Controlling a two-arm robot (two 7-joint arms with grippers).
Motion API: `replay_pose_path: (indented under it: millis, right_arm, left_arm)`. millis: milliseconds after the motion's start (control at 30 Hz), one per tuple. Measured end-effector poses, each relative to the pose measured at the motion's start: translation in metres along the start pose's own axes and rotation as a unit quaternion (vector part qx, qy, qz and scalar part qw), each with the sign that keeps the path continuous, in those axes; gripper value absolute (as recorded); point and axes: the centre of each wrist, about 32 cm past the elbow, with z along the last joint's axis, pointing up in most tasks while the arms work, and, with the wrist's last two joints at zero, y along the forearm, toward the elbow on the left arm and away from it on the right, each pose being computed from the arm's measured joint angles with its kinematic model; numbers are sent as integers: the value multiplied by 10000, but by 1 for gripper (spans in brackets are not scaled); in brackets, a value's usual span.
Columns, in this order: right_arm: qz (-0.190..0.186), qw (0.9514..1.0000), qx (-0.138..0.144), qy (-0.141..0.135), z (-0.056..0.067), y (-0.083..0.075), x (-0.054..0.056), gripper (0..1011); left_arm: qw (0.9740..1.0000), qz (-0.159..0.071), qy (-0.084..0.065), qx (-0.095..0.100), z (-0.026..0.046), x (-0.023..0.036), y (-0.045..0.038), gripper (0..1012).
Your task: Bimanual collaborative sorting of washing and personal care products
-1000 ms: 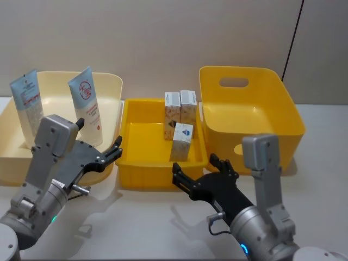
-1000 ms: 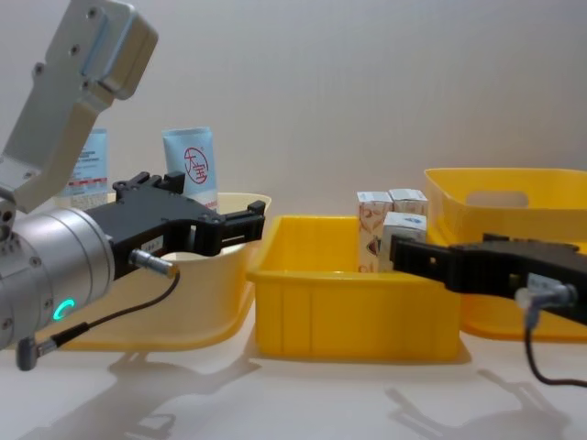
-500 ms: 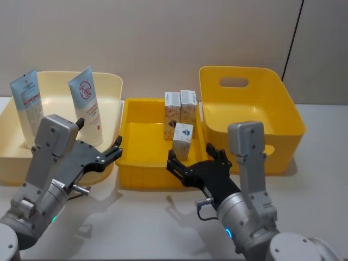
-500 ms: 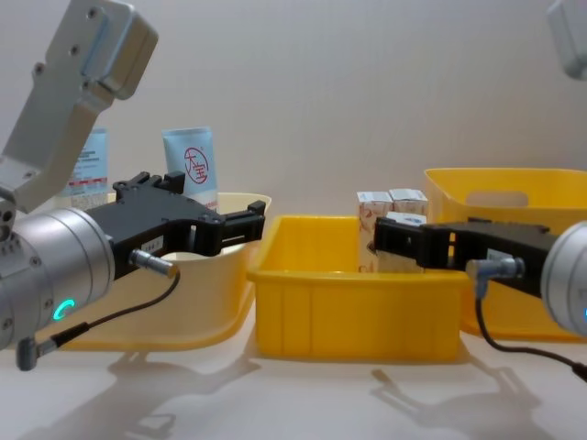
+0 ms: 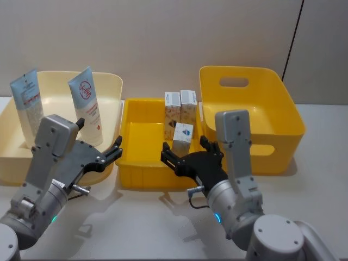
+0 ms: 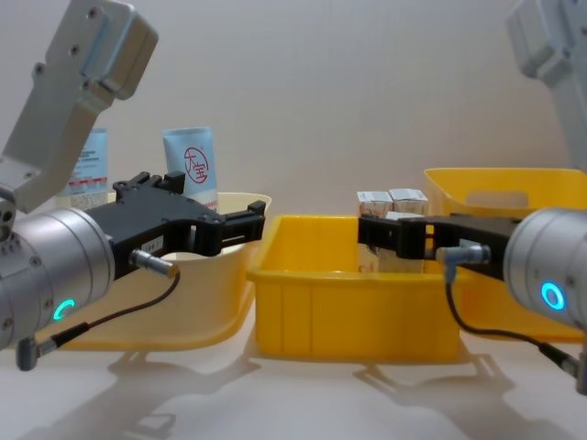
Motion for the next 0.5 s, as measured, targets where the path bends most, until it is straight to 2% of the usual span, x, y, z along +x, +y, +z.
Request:
replay_pose_path:
  millis: [500]
  right_arm:
    - [-35, 9997, -219, 42, 39, 274, -25, 1001]
  left_arm:
    - [10000, 0, 0, 0, 0, 0, 0, 1002]
